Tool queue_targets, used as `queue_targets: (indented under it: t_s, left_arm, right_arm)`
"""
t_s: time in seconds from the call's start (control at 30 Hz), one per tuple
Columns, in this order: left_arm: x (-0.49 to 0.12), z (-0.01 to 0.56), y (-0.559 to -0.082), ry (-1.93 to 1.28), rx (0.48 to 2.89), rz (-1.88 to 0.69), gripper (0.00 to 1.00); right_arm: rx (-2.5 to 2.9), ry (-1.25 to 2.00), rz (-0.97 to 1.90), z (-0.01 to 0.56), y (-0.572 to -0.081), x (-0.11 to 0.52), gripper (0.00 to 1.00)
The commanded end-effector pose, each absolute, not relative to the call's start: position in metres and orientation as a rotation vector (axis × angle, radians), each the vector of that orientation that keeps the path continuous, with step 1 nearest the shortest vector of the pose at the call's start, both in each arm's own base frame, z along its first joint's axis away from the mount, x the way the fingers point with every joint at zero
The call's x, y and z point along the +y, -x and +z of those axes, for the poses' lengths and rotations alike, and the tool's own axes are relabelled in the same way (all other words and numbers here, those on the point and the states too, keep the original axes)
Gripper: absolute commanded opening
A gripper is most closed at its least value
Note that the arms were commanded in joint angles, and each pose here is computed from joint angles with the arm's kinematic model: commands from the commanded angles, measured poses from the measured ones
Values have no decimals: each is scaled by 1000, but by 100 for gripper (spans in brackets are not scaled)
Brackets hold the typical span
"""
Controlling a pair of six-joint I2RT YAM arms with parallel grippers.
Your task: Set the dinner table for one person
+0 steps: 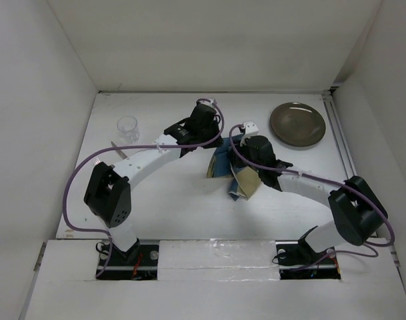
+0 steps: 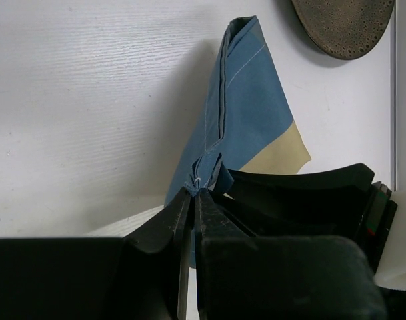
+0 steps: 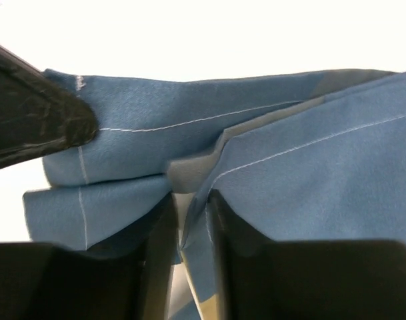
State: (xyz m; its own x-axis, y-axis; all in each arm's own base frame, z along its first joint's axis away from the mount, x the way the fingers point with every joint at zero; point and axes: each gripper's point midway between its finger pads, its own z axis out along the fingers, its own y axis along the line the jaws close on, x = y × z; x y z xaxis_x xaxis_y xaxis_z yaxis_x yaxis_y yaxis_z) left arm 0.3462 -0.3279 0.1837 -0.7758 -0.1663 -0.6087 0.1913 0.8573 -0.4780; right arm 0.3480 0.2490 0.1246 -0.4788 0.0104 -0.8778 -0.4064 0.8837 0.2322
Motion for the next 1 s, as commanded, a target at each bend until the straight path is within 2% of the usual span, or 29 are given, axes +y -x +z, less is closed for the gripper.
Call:
queue_targets:
  t_s: [0.0,0.1,0.17,0.33,0.47,0.7,0.97]
  left_arm:
    - [-328,213,-341,-43,2285,-752,0]
    - [-327,213,-341,-53,2283,-747,0]
    - [-327,217,-341,-53,2274,-752,0]
    - [-321,217,-343,-35,2277,-715,0]
    - [-313,244,-351,6,2228,-669,0]
    - [-281,331,-356,111,2076,-609,0]
    - [-217,411,-325,239,1877,-568,0]
  right_arm:
    - [1906,254,529,157,-365,259,29]
    - [1902,242,497,157,-368,255,15]
    - [1900,242,479,157,-369,252,1]
    - [1880,246,480,174,-367,250,0]
    - [1824,277,434,211,-357,235,0]
    - [1711,198,300,305,-334,160,0]
    - [1466,121,305,405,-252,97,0]
